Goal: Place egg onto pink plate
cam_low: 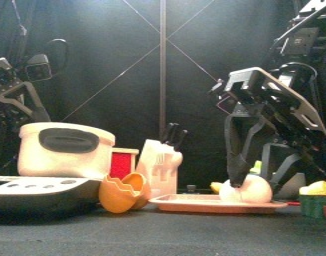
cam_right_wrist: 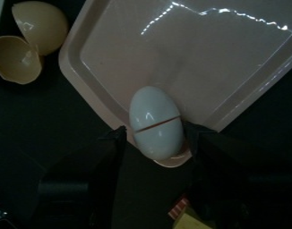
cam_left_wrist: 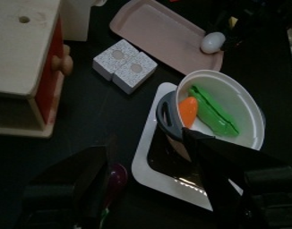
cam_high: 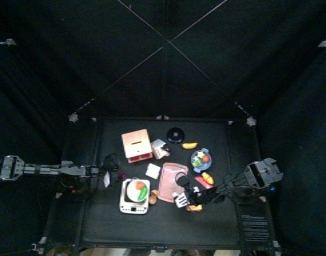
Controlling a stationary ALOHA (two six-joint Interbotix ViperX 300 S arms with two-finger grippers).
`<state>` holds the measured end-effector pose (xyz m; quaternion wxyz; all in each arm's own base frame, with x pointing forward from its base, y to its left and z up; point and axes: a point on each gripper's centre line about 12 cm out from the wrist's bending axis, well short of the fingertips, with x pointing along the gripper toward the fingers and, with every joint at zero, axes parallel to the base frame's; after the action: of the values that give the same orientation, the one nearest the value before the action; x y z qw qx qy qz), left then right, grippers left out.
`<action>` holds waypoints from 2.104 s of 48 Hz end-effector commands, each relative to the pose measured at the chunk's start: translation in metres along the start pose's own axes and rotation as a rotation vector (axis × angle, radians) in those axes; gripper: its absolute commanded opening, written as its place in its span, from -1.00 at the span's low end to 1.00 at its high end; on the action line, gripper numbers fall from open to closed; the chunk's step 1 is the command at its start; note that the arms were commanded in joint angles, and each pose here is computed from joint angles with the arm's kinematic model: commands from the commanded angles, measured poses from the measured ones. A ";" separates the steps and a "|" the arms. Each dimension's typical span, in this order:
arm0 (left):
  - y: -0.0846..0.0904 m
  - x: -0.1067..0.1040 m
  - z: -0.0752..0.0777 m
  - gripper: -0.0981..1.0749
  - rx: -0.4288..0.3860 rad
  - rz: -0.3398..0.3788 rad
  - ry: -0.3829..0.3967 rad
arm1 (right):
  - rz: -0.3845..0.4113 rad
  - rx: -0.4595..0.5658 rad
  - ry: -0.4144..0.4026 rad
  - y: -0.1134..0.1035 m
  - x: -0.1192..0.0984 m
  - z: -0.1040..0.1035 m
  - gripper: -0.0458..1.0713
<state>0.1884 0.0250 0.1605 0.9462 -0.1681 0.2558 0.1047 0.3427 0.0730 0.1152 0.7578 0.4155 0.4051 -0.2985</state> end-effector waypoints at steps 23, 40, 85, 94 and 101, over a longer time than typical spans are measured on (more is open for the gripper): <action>-0.002 0.000 0.008 0.77 0.012 -0.004 -0.021 | -0.033 0.252 0.029 0.006 -0.013 0.018 0.66; -0.002 0.000 0.008 0.77 0.022 -0.004 -0.021 | -0.083 0.251 -0.011 0.008 -0.014 0.029 0.66; -0.002 0.000 0.008 0.77 0.028 -0.003 -0.023 | -0.169 0.215 -0.051 0.004 -0.010 0.036 0.66; -0.002 0.000 0.009 0.77 0.028 -0.003 -0.025 | -0.180 0.193 -0.082 0.003 -0.020 0.040 0.66; -0.002 0.000 0.009 0.77 0.028 -0.003 -0.025 | -0.168 0.189 -0.092 0.004 -0.025 0.042 0.66</action>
<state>0.1883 0.0254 0.1605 0.9484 -0.1548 0.2572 0.1019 0.3458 0.0402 0.1318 0.6951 0.4215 0.3914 -0.4313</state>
